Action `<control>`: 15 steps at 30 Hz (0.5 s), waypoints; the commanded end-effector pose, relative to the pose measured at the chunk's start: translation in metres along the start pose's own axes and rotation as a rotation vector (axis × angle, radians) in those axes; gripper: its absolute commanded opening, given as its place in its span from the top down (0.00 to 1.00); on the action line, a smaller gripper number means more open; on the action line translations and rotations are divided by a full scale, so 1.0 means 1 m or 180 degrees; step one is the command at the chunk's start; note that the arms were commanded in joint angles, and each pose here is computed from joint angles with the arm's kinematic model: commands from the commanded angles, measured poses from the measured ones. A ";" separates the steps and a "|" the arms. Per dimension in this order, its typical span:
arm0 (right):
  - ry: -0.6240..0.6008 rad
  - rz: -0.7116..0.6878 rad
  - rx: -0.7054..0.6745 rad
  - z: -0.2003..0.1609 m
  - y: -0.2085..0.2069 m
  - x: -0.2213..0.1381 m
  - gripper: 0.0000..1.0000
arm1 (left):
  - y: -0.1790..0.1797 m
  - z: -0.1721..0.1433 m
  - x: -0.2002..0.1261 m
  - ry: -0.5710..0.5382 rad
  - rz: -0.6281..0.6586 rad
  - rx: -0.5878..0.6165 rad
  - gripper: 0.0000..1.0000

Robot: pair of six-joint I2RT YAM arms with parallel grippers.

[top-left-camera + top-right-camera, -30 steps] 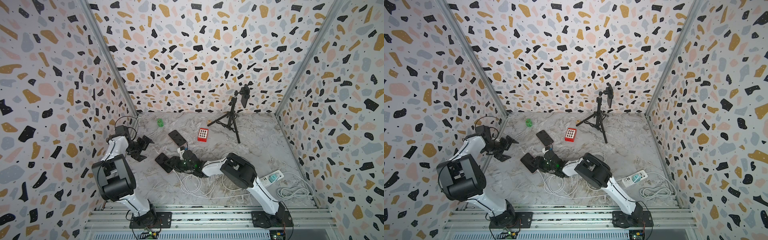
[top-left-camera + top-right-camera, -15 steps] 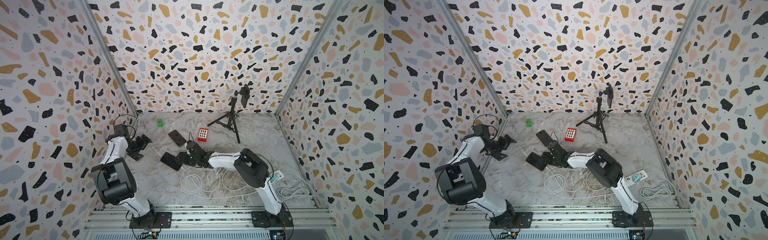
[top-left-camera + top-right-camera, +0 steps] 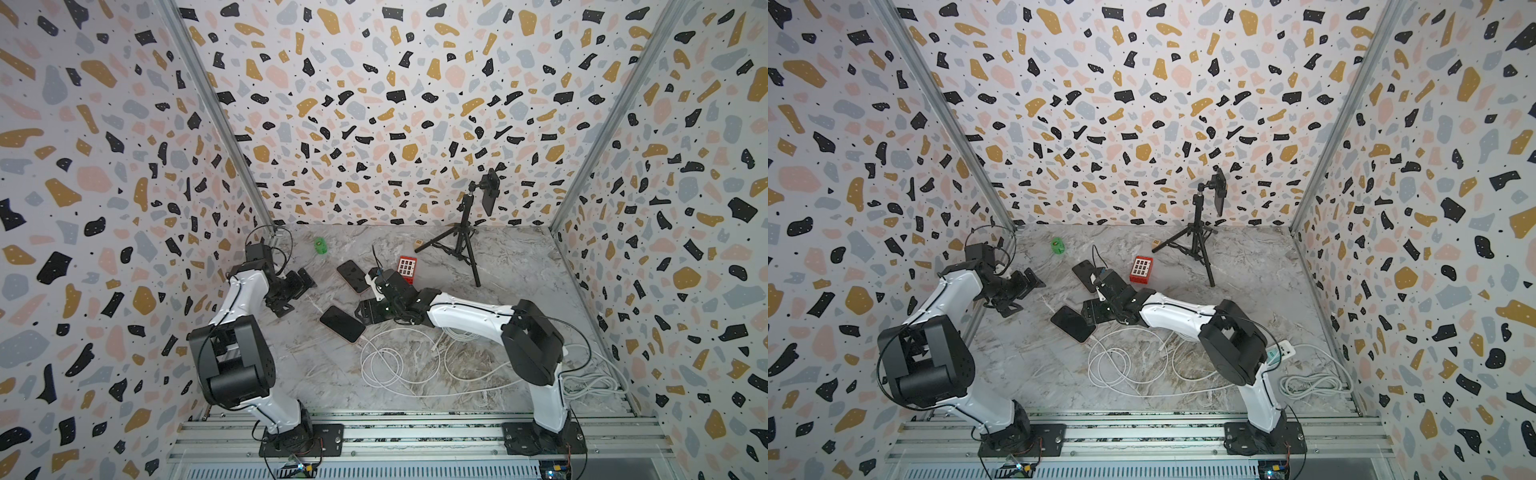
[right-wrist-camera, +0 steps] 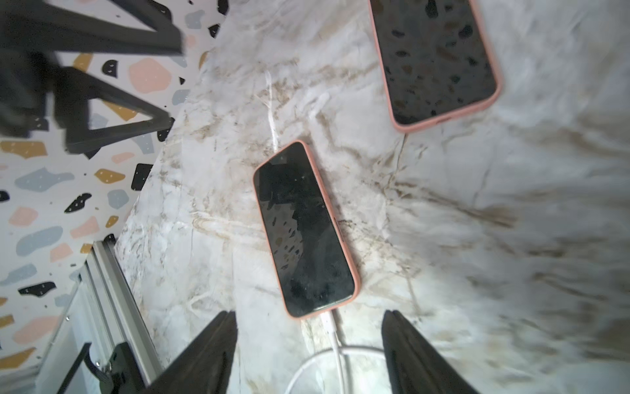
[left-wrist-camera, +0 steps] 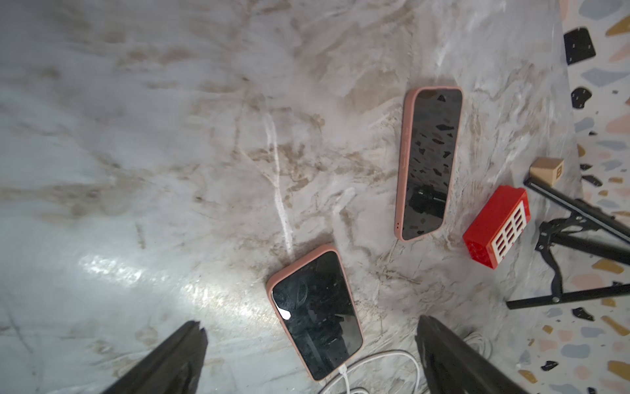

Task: Plug the charging cable into the phone
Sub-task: Place the phone at the center of the board, then pick up the charging cable from the center of the board.

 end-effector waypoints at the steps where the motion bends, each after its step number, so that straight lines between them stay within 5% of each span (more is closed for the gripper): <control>1: -0.0026 -0.0297 -0.1145 0.005 -0.006 -0.059 0.29 | -0.034 -0.001 -0.018 -0.0258 -0.0042 0.0780 0.00; 5: 0.0188 -0.0416 -0.2553 -0.028 -0.027 -0.109 0.28 | -0.054 -0.014 -0.010 -0.0102 -0.0245 0.1185 0.00; 8: 0.0409 -0.0400 -0.3216 -0.053 -0.046 -0.140 0.28 | -0.066 -0.026 0.001 0.0037 -0.0428 0.1419 0.00; 15: 0.0761 -0.0597 -0.3981 -0.103 -0.082 -0.160 0.27 | -0.088 -0.047 0.004 0.0192 -0.0812 0.1940 0.00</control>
Point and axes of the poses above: each gripper's point midway between its finger pads, its own x axis out along the fingers, its own y axis along the line the jaws close on, z = x × y, the point moved 10 cm from there along -x, back along the fingers, and after that the axes turned 5 degrees about x, right-handed, at the moved point
